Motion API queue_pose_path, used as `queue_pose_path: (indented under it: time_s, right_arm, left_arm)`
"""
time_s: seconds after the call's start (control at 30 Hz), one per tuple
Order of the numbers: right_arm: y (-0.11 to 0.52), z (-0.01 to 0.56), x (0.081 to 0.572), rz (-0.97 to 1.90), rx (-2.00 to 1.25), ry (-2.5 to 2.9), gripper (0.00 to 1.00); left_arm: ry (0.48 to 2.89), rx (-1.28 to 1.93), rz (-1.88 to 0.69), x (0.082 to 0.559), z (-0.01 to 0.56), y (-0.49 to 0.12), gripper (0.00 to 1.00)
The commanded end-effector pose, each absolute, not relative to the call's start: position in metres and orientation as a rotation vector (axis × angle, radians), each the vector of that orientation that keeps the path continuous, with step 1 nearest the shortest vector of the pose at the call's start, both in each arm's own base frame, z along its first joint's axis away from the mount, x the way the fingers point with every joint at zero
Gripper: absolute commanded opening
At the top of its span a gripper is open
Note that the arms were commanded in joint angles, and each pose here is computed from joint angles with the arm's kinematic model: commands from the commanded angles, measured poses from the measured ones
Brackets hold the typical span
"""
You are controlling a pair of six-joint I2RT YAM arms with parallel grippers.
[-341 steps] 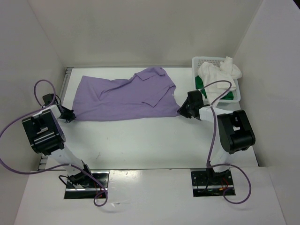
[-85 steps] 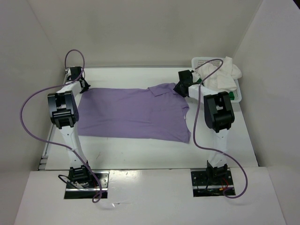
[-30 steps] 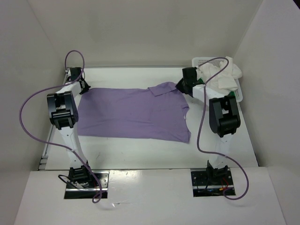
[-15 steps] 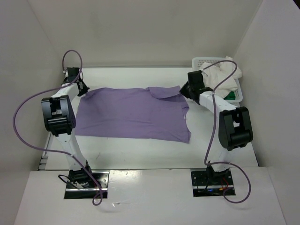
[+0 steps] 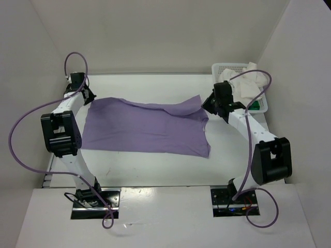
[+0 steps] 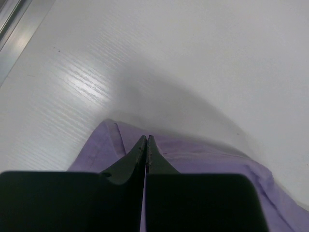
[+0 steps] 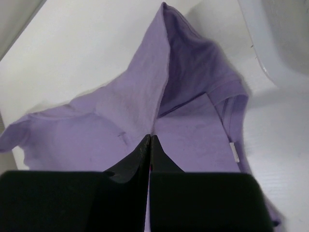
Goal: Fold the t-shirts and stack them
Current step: Fold the 1/3-folded T-shirt at the center of the board.
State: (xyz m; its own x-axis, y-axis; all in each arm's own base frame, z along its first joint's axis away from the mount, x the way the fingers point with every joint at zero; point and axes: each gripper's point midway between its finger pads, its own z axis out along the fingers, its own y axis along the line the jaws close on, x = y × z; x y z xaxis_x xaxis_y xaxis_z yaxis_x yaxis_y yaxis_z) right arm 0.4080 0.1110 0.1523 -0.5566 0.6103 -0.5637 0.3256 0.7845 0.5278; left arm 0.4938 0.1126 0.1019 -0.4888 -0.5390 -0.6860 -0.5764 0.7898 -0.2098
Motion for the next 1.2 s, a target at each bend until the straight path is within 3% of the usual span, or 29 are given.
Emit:
queue_pose_path:
  time_s: [0.0, 0.23, 0.47, 0.97, 1.13, 1.17]
  right_arm:
    - [0.113, 0.183, 0.390, 0.536, 0.650, 2.182, 0.00]
    - [0.115, 0.217, 0.368, 0.596, 0.630, 2.146, 0.00]
    - [0.106, 0.134, 0.336, 0.506, 0.699, 2.302, 0.00]
    - [0.106, 0.198, 0.300, 0.594, 0.656, 2.242, 0.00]
    - [0.093, 0.136, 0.275, 0.485, 0.714, 2.348, 0.00]
    - [0.092, 0.123, 0.273, 0.468, 0.724, 2.378, 0.00]
  left_arm:
    - [2.155, -0.799, 0.094, 0.487, 0.127, 0.120, 0.00]
    - [2.146, -0.798, 0.076, 0.487, 0.135, 0.121, 0.00]
    - [2.226, -0.823, 0.135, 0.470, 0.088, 0.124, 0.00]
    - [2.248, -0.872, 0.180, 0.464, 0.076, 0.141, 0.00]
    - [2.284, -0.894, 0.234, 0.467, 0.056, 0.152, 0.00]
    - [2.283, -0.893, 0.234, 0.468, 0.059, 0.152, 0.04]
